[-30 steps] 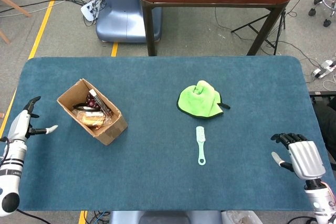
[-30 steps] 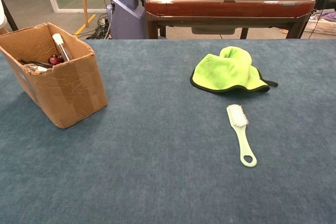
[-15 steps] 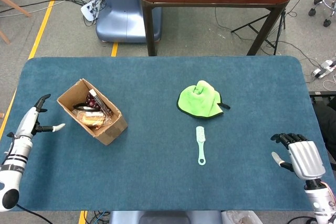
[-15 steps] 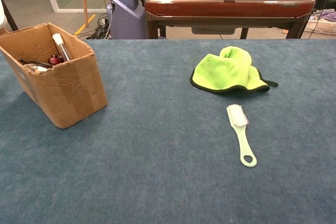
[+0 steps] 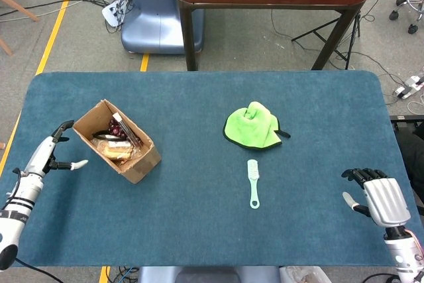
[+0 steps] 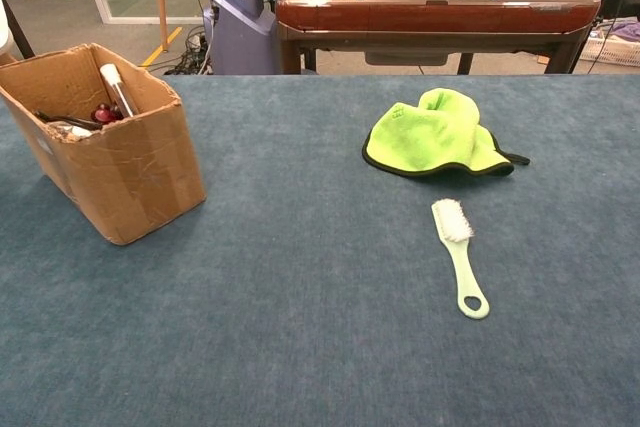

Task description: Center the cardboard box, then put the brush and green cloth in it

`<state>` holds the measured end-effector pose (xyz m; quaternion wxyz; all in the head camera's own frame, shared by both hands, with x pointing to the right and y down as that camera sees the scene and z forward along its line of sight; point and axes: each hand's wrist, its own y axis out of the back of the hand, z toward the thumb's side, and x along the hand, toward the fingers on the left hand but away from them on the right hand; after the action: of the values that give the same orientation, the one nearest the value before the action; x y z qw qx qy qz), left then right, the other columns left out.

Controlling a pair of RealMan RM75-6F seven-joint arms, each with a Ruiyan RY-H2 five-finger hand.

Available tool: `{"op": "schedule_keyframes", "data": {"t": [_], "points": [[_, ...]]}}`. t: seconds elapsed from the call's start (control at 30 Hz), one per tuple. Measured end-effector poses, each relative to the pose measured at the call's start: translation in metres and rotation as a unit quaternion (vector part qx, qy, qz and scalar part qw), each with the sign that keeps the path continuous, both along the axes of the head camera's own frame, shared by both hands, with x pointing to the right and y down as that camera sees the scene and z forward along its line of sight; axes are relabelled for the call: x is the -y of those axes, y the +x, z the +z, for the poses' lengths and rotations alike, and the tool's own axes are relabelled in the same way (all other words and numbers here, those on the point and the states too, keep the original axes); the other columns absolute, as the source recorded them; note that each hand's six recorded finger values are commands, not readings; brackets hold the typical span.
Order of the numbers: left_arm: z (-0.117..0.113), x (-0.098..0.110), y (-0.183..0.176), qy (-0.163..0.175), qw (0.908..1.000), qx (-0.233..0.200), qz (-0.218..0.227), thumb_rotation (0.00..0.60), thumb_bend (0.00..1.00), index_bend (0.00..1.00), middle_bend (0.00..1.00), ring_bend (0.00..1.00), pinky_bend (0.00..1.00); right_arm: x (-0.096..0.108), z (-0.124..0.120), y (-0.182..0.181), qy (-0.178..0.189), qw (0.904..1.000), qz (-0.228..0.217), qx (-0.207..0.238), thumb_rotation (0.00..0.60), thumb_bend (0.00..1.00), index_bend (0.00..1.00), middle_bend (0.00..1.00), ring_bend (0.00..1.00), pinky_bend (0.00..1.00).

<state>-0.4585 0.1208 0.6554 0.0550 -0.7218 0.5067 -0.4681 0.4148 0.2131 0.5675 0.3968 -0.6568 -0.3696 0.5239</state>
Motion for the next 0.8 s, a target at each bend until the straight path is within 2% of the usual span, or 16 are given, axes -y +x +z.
{"op": "schedule_keyframes", "data": {"t": [0.17, 0.8], "points": [[-0.005, -0.004, 0.003, 0.007, 0.9999, -0.01, 0.012, 0.6, 0.02, 0.09, 0.14, 0.04, 0.15, 0.0, 0.001, 0.0, -0.001, 1.0, 0.0, 0.0, 0.6, 0.24, 0.42, 0.48, 0.43, 0.48], [-0.018, -0.031, 0.027, 0.001, 0.9978, -0.037, 0.055, 0.6, 0.02, 0.1, 0.16, 0.04, 0.15, 0.0, 0.002, -0.001, -0.003, 1.0, -0.003, -0.002, 0.6, 0.24, 0.42, 0.48, 0.43, 0.48]]}}
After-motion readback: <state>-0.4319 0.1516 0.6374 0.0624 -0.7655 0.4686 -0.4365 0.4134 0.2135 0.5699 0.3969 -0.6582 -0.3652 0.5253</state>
